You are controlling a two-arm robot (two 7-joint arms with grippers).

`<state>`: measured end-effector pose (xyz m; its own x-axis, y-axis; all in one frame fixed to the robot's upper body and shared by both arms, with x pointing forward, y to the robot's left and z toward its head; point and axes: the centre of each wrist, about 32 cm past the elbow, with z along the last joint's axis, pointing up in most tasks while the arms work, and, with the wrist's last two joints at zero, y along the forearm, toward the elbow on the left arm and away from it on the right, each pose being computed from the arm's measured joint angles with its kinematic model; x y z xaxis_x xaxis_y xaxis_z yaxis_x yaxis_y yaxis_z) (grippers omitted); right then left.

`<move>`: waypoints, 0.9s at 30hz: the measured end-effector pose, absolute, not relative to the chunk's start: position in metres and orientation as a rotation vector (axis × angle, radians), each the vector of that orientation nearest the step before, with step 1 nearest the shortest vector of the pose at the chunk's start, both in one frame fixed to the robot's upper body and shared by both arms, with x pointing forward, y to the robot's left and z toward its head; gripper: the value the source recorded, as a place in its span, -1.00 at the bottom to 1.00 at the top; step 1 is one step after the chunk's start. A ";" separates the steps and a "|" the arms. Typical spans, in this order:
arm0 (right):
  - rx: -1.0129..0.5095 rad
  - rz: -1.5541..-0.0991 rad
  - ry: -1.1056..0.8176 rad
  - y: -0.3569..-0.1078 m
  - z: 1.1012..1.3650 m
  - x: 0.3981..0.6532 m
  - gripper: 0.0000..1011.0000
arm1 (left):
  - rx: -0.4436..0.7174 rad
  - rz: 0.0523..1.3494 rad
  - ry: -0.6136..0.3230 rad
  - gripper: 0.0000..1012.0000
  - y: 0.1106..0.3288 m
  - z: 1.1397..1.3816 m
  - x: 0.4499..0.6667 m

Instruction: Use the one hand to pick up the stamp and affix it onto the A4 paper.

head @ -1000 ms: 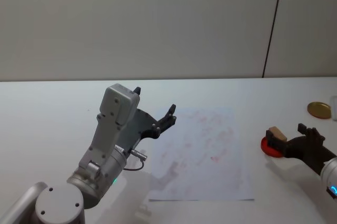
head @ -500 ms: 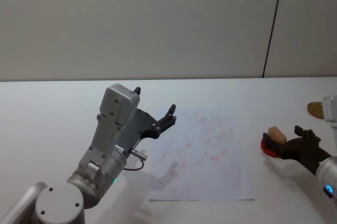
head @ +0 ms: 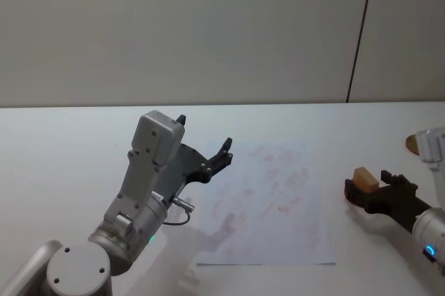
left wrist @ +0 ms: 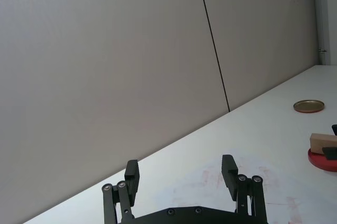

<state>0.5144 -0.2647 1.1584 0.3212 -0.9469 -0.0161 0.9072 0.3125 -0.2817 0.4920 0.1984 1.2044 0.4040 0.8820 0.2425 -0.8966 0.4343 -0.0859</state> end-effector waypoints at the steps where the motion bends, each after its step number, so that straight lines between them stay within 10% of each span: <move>1: -0.240 -1.232 0.193 -0.265 1.158 0.515 0.74 | 0.061 1.124 -0.268 0.96 0.198 1.204 0.492; 21: -0.250 -1.235 0.205 -0.265 1.154 0.521 -0.53 | 0.061 1.124 -0.268 0.96 0.198 1.204 0.492; 27: -0.236 -1.235 0.172 -0.264 1.156 0.520 -0.57 | 0.061 1.124 -0.268 0.96 0.198 1.204 0.492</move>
